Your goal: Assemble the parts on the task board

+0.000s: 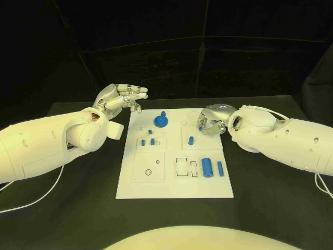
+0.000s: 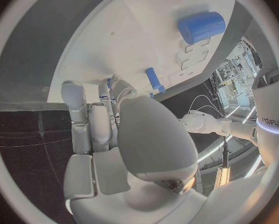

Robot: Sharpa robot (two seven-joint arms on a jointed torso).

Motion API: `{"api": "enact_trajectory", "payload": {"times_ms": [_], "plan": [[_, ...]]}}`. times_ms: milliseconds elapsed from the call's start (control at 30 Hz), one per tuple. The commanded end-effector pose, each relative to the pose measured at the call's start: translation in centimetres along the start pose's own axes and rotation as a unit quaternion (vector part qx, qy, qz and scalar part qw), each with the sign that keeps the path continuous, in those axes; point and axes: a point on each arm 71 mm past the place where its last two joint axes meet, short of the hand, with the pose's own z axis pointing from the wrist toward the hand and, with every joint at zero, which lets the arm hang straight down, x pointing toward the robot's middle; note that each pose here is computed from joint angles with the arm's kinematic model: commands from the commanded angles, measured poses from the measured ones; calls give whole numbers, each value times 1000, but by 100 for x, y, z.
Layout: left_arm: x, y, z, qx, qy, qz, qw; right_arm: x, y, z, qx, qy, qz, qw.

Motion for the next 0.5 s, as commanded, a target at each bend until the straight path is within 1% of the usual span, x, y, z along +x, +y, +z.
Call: {"api": "enact_trajectory", "payload": {"times_ms": [33,500], "plan": [[8,-24,1,10,3,-8,1000,44,22,20,-6,17,0,1000],[2,-19,8,9,3,-8,1000,113,68,80,-10,25,4,1000]]}}
